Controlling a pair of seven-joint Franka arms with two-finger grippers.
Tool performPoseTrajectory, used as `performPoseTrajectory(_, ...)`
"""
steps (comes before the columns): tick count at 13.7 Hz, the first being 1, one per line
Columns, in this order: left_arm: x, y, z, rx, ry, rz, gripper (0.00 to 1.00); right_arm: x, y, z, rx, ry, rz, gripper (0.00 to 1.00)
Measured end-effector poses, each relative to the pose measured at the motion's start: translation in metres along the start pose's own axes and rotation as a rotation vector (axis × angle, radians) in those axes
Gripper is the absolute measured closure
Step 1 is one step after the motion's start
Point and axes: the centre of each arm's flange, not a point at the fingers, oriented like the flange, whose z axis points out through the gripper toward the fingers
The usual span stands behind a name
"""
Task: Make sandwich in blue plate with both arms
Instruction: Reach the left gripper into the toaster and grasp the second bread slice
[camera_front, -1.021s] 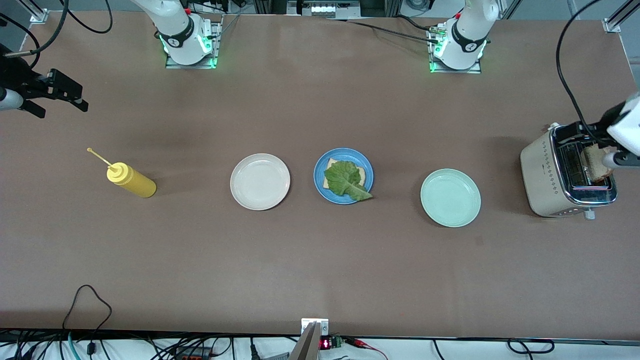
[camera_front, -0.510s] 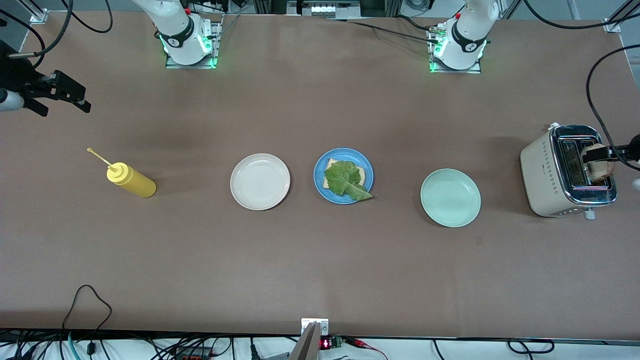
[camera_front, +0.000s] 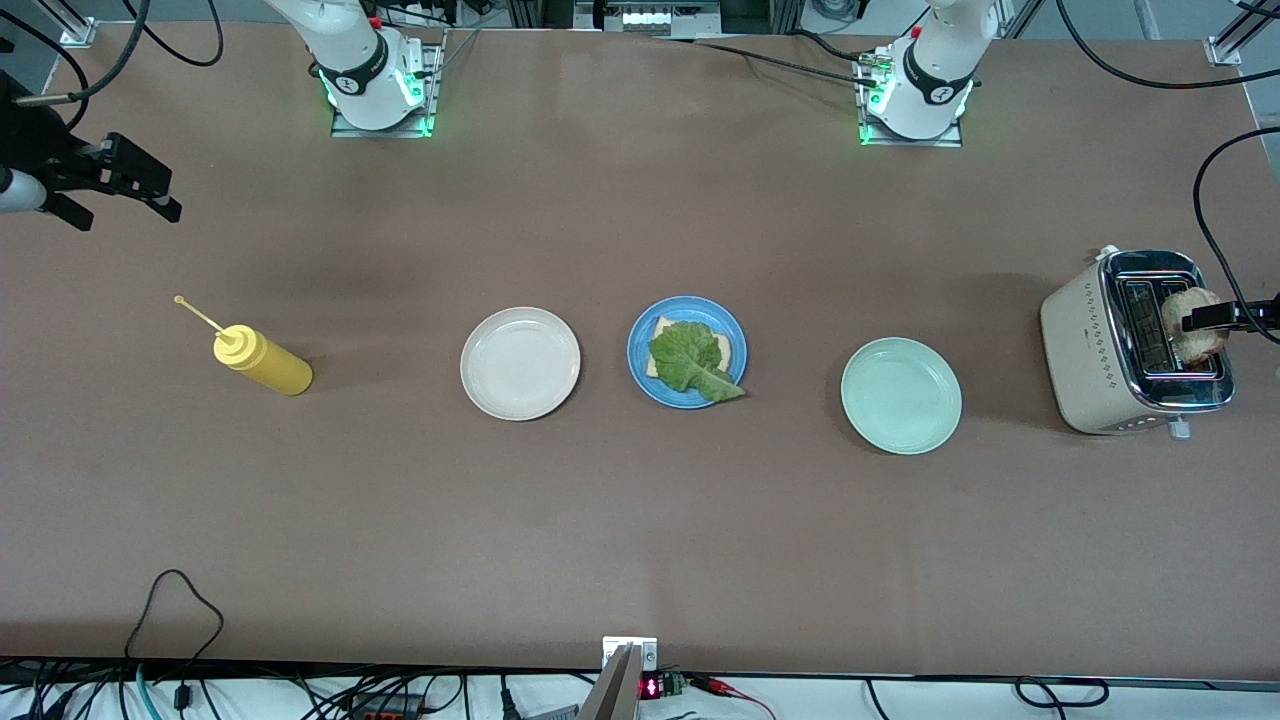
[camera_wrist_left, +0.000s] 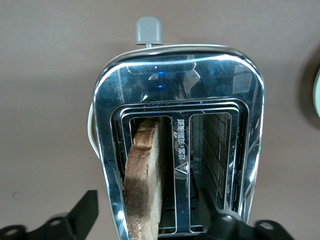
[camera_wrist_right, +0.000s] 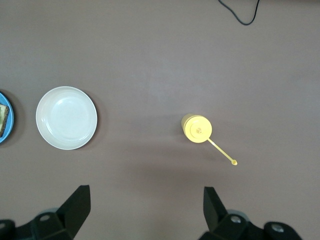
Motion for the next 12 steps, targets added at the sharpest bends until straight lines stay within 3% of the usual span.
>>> performPoseTrajectory(3,-0.006,-0.010,0.008,-0.011,-0.011,0.036,0.50,0.006,0.002,-0.007,-0.002,0.016,0.003,0.00)
performPoseTrajectory(5,-0.008,-0.015,0.013,-0.017,-0.018,0.037,0.66,0.010,0.007,-0.008,-0.003,0.022,0.011,0.00)
performPoseTrajectory(6,-0.009,-0.016,0.015,-0.019,-0.020,0.038,0.67,0.015,0.010,-0.009,-0.004,0.026,0.015,0.00)
performPoseTrajectory(8,-0.008,-0.014,0.016,-0.022,-0.024,0.043,0.86,0.023,0.014,-0.005,-0.003,0.023,0.020,0.00)
performPoseTrajectory(12,-0.009,-0.012,0.014,-0.024,-0.028,0.044,0.91,0.031,0.012,-0.001,-0.002,0.020,0.017,0.00)
